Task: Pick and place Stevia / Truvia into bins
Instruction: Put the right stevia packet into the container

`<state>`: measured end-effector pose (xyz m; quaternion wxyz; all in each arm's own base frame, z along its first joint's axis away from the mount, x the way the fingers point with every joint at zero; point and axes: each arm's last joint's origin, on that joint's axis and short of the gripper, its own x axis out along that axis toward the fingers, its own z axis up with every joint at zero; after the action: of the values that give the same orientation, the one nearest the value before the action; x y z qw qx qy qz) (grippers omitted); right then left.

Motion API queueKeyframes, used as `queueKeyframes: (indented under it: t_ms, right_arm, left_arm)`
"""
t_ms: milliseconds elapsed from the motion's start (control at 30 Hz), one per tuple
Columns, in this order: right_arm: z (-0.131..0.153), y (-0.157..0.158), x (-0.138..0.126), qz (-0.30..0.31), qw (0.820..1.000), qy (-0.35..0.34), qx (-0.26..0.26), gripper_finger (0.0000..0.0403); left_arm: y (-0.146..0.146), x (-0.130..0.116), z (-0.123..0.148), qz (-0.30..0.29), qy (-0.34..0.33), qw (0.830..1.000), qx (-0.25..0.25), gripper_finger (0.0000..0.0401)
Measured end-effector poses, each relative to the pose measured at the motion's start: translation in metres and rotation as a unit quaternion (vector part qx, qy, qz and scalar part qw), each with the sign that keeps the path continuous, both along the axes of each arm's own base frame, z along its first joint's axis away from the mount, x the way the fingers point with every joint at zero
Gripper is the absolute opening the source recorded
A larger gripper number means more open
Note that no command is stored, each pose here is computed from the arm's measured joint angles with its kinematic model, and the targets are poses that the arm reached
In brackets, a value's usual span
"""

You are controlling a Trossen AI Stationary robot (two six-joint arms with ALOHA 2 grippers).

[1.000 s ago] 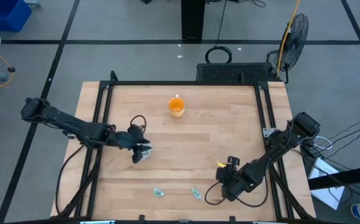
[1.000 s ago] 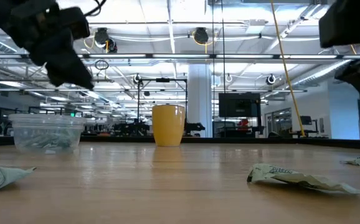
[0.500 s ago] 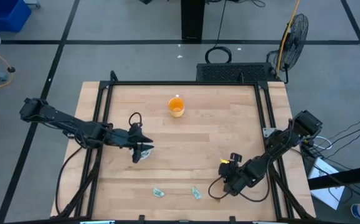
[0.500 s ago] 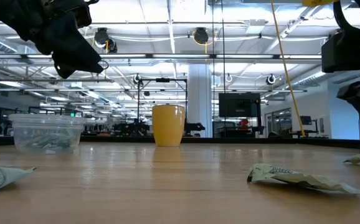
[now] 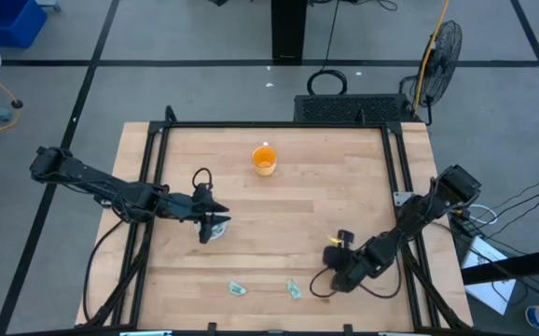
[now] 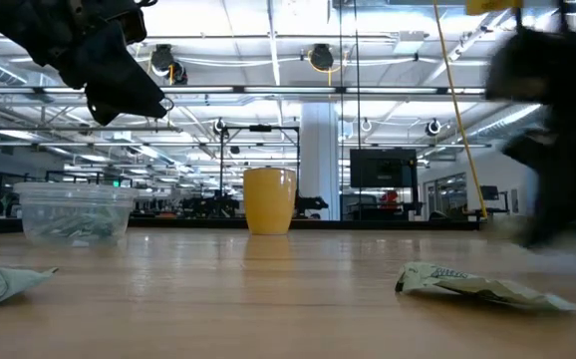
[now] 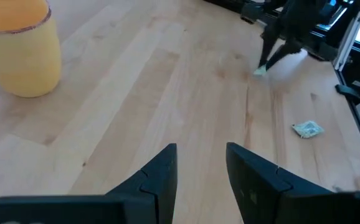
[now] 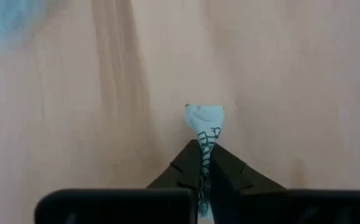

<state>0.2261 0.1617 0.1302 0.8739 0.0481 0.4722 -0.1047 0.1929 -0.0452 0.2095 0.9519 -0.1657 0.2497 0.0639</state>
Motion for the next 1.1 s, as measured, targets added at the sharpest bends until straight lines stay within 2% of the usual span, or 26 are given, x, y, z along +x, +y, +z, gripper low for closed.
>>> queueKeyframes:
  t_ms: [100, 167, 267, 333, 433, 567, 633, 833, 900, 1100]
  right_arm:
    - [0.022, -0.010, 0.012, -0.039, 0.986, -0.125, -0.100, 0.0011]
    - [0.033, -0.018, 0.021, -0.049, 0.973, -0.168, -0.149, 0.0008]
    - [0.044, -0.036, 0.043, -0.043, 0.965, -0.201, -0.164, 0.0003]
    - [0.053, -0.051, 0.061, -0.030, 0.961, -0.237, -0.138, 0.0004]
    - [0.058, -0.073, 0.085, 0.031, 0.955, -0.292, -0.050, 0.0004]
    - [0.061, -0.101, 0.105, 0.095, 0.930, -0.347, 0.069, 0.0003]
    - [0.056, -0.111, 0.110, 0.105, 0.925, -0.352, 0.101, 0.0003]
    - [0.039, -0.125, 0.123, 0.101, 0.922, -0.356, 0.112, 0.0004]
    - [0.037, -0.125, 0.129, 0.117, 0.920, -0.355, 0.120, 0.0004]
    - [0.037, -0.127, 0.145, 0.120, 0.919, -0.358, 0.114, 0.0004]
  left_arm:
    - [0.000, 0.000, 0.000, -0.015, 0.000, 1.000, 0.026, 0.0141]
    - [-0.001, 0.001, 0.002, -0.037, -0.009, 0.997, 0.062, 0.0141]
    - [-0.004, 0.007, 0.005, -0.079, -0.037, 0.987, 0.132, 0.0141]
    - [-0.008, 0.012, 0.007, -0.109, -0.061, 0.975, 0.183, 0.0141]
    - [-0.011, 0.019, 0.007, -0.132, -0.082, 0.959, 0.236, 0.0141]
    - [-0.011, 0.027, 0.002, -0.110, -0.079, 0.953, 0.271, 0.0141]
    - [-0.011, 0.030, -0.002, -0.106, -0.068, 0.950, 0.286, 0.0141]
    - [-0.008, 0.043, -0.012, -0.089, -0.071, 0.951, 0.287, 0.0141]
    - [-0.006, 0.047, -0.014, -0.087, -0.078, 0.952, 0.283, 0.0144]
    - [-0.004, 0.054, -0.021, -0.099, -0.077, 0.950, 0.286, 0.0187]
